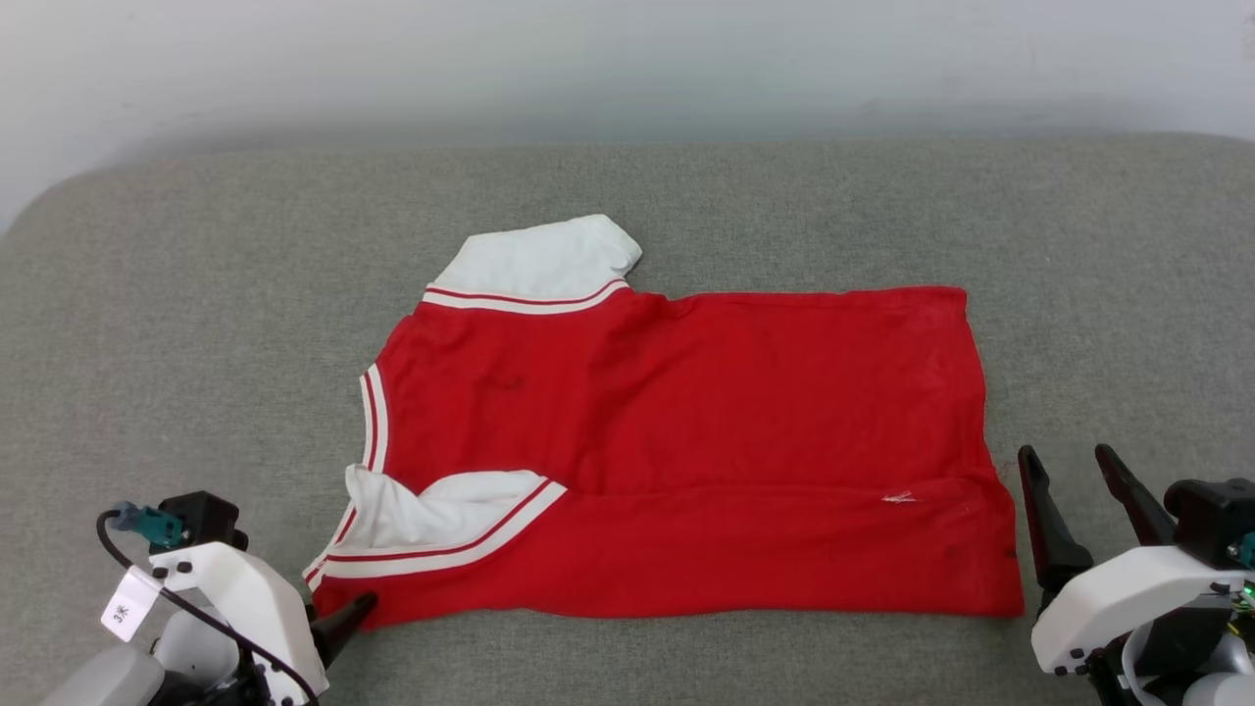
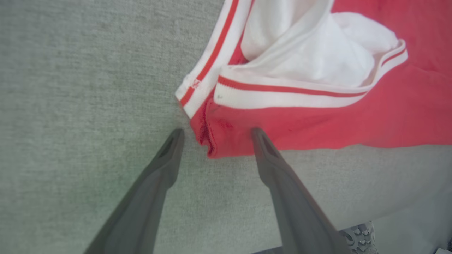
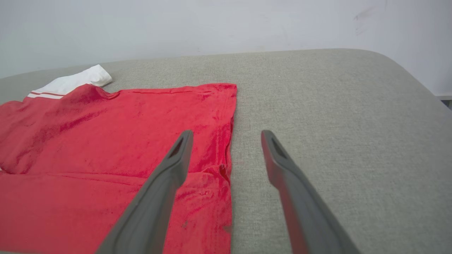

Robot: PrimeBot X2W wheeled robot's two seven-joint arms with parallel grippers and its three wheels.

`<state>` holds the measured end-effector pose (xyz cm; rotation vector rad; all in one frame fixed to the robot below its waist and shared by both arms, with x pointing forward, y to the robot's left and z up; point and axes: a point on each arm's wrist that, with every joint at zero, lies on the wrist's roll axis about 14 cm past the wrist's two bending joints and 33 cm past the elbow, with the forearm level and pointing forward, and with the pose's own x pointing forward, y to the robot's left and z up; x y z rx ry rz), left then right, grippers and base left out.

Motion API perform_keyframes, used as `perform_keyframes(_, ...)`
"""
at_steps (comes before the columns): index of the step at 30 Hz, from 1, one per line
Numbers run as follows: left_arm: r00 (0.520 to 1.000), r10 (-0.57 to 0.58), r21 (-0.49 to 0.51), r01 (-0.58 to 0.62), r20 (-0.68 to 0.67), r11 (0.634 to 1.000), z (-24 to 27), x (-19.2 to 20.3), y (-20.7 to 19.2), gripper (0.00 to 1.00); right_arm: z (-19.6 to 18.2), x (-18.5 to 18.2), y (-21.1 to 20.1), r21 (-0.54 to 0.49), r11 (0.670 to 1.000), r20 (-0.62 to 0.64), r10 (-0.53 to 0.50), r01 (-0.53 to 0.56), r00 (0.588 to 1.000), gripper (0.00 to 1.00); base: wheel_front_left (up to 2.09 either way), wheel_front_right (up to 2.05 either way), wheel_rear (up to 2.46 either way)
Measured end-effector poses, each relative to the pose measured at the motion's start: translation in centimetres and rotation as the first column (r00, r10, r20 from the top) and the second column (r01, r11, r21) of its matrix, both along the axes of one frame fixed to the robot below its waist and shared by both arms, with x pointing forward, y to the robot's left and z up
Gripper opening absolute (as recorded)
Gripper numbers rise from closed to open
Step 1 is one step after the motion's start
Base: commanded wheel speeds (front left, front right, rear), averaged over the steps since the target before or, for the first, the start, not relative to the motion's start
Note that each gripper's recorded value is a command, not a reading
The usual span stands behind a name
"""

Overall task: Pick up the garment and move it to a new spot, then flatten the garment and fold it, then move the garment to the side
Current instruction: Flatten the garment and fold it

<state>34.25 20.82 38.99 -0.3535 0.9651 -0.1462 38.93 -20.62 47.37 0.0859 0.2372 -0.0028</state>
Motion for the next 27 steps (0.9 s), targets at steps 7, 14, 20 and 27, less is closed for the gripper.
perform_keyframes(7,0.996,-0.041,-0.013,0.04,-0.078,0.999,-2.0,0.5,-1.3,1.0,-1.6,-0.2,-1.1,0.008,0.999,-0.049,-0.037,0.037,0.998,1.0,0.0,0.0,0.0)
perform_keyframes(14,0.995,-0.07,-0.041,0.067,-0.074,0.997,-2.0,0.4,-2.5,0.0,-2.7,-1.0,-1.3,0.042,0.998,-0.135,-0.032,0.037,0.99,1.0,0.0,0.0,0.0)
perform_keyframes(20,0.998,-0.066,-0.029,0.066,-0.006,0.997,-0.6,0.7,-2.5,0.0,-5.3,-3.1,-0.9,0.074,0.997,-0.359,0.045,-0.02,0.932,1.0,0.0,0.0,0.0)
perform_keyframes(27,0.995,-0.066,-0.007,0.066,0.069,0.998,1.3,1.3,-2.2,0.0,-7.3,-4.1,0.9,0.125,0.988,-0.529,0.145,-0.093,0.836,1.0,0.0,0.0,0.0)
